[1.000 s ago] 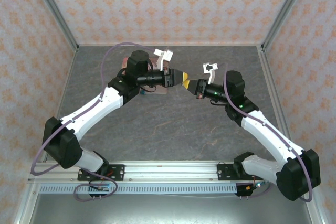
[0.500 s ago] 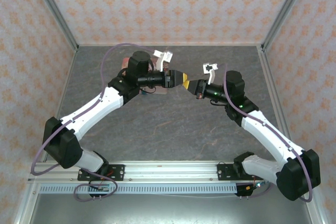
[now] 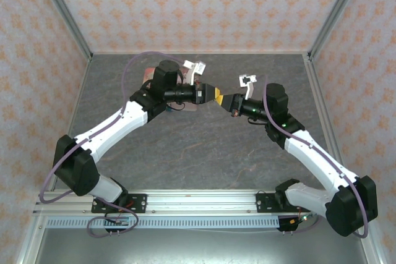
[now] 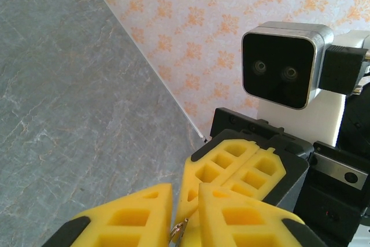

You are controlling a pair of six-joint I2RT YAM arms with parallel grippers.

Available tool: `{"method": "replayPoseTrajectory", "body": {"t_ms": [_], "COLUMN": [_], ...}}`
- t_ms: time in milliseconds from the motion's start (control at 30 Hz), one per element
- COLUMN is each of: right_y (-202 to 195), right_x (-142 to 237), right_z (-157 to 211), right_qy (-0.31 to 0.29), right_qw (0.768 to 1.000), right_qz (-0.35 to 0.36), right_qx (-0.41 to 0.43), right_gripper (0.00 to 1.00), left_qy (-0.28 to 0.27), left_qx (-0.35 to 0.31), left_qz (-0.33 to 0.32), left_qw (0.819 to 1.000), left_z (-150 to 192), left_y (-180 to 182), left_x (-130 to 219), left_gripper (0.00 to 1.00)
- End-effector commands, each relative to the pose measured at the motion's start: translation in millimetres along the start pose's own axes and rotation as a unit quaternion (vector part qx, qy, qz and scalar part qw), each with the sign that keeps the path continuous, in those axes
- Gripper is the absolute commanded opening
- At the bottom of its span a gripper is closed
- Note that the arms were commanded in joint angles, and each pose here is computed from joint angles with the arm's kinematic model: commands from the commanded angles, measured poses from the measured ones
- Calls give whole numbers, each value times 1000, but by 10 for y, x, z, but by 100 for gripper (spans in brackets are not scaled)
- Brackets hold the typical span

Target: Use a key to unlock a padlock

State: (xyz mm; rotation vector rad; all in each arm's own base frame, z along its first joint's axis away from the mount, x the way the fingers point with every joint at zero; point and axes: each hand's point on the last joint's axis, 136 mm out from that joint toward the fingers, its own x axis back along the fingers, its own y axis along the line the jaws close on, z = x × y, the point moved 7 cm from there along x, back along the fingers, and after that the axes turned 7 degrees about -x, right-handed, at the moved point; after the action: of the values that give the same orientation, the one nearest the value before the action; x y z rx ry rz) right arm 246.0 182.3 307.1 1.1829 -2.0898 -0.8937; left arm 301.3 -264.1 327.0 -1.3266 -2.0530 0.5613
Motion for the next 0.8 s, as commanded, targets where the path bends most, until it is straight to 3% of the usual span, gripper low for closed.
{"method": "replayPoseTrajectory", "body": {"t_ms": [0,133,300,367,567,767], "right_y": [99,66,-2,-16,65,292], "right_x": [16,30,84,117,235,338], "right_z": [-61,-18,55,77,79,-82], "right_qy": [-14,-12,-19,-22,-31,-46], "right_qw": [999,1000,1000,999,999,998], "right_qz": [-13,-7,13,22,30,-16], "right_qx": [27,21,11,8,24,45], "right_gripper": [0,0,3,8,36,45], "left_qy": [-3,-14,-33,-40,-67,-97], "left_qx": [-17,-22,-32,-37,-54,-69], "left_qz": [15,9,5,5,6,14], "left_qw": [1000,1000,999,998,996,993], "left_z": [-57,-77,-111,-129,-181,-265], "left_y": [-92,-107,-141,-164,-232,-336], "left_x": [7,33,89,113,185,276], "left_gripper": [15,5,0,0,0,0]}}
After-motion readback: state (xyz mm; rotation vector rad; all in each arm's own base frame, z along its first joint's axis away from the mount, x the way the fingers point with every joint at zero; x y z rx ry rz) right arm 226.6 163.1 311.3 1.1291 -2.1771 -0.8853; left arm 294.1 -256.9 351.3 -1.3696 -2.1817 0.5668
